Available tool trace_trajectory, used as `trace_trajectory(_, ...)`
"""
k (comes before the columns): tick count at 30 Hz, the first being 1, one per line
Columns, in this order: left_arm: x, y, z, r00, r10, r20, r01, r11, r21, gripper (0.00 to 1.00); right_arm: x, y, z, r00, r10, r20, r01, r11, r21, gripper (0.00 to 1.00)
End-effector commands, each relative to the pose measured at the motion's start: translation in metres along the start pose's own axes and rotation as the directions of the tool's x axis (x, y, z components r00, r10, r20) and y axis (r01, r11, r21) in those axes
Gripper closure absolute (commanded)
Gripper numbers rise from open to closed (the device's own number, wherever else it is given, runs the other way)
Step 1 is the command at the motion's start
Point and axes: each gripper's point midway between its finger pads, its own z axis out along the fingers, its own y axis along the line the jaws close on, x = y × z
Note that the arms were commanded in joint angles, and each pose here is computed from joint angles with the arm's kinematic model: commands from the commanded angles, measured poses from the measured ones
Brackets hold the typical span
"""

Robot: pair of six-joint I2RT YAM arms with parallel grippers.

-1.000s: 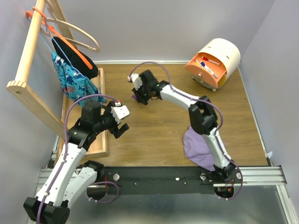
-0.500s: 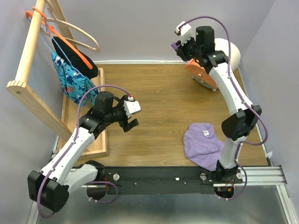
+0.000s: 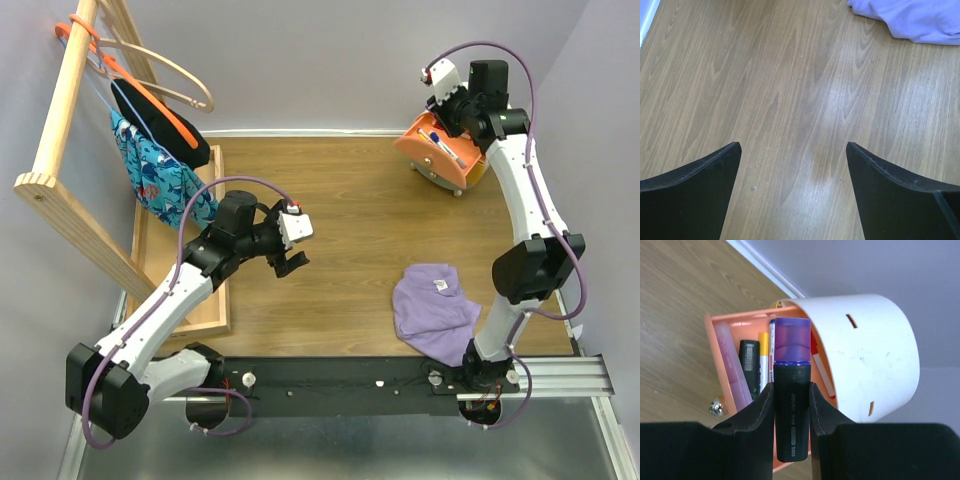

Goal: Sort the stationery into containers
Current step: Place the pen in the drawer, then close the drawer in the storage box.

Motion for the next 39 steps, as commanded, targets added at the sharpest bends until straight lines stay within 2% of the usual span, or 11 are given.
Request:
trace_trajectory(1,-0.022,0.004,0.003,0.997,0.037,0.068,-0.038,0.999,0.006,0.05,0.016,0.009,-0.02,0.997,-0.066,-0.046,0.063,0.996,-0.061,0.95)
trace_trajectory(4,-0.023,0.005,0.006,0.997,0.033,0.077,-0.033,0.999,0.008,0.05,0.026,0.008,-0.02,0.994,-0.053,-0.098,0.048,0.998,-0.048,0.93)
trace_trajectory(7,-0.027,0.006,0.008,0.996,0.025,0.091,-0.026,1.0,0.008,0.05,0.038,0.004,-0.02,0.989,-0.05,-0.137,0.048,0.999,-0.018,0.86)
trace_trajectory(8,-0.028,0.005,0.009,0.995,0.027,0.094,-0.028,1.0,0.011,0.05,0.043,0.003,-0.02,0.988,-0.04,-0.151,0.04,0.999,0.0,0.74)
trace_trajectory(11,-0.031,0.005,0.011,0.995,0.031,0.1,-0.032,0.999,0.012,0.05,0.037,-0.005,-0.026,0.992,-0.01,-0.128,0.017,0.999,0.049,0.5)
trace_trajectory(19,-0.033,0.006,0.015,0.993,0.022,0.119,-0.023,1.0,0.007,0.05,0.002,-0.006,-0.052,0.999,0.044,0.019,-0.045,0.997,0.06,0.42)
trace_trajectory(22,-0.037,0.005,0.016,0.992,0.019,0.128,-0.02,1.0,0.01,0.05,-0.006,0.013,-0.06,0.997,0.034,0.068,-0.031,0.999,-0.043,0.48)
trace_trajectory(24,-0.037,0.004,0.018,0.991,0.012,0.13,-0.013,1.0,0.013,0.05,0.0,0.035,-0.062,0.998,0.025,0.063,-0.016,0.99,-0.143,0.69)
trace_trajectory(26,-0.037,0.004,0.018,0.991,0.01,0.131,-0.012,1.0,0.013,0.05,0.008,0.046,-0.056,0.999,0.041,0.035,-0.033,0.98,-0.194,0.99)
trace_trajectory(33,-0.033,0.002,0.016,0.993,0.002,0.119,-0.004,1.0,0.011,0.05,0.027,0.067,-0.041,0.994,0.087,-0.058,-0.1,0.952,-0.288,0.99)
trace_trajectory(39,-0.029,0.002,0.018,0.994,-0.007,0.112,0.006,1.0,0.008,0.05,0.038,0.071,-0.025,0.989,0.1,-0.108,-0.129,0.945,-0.302,1.0)
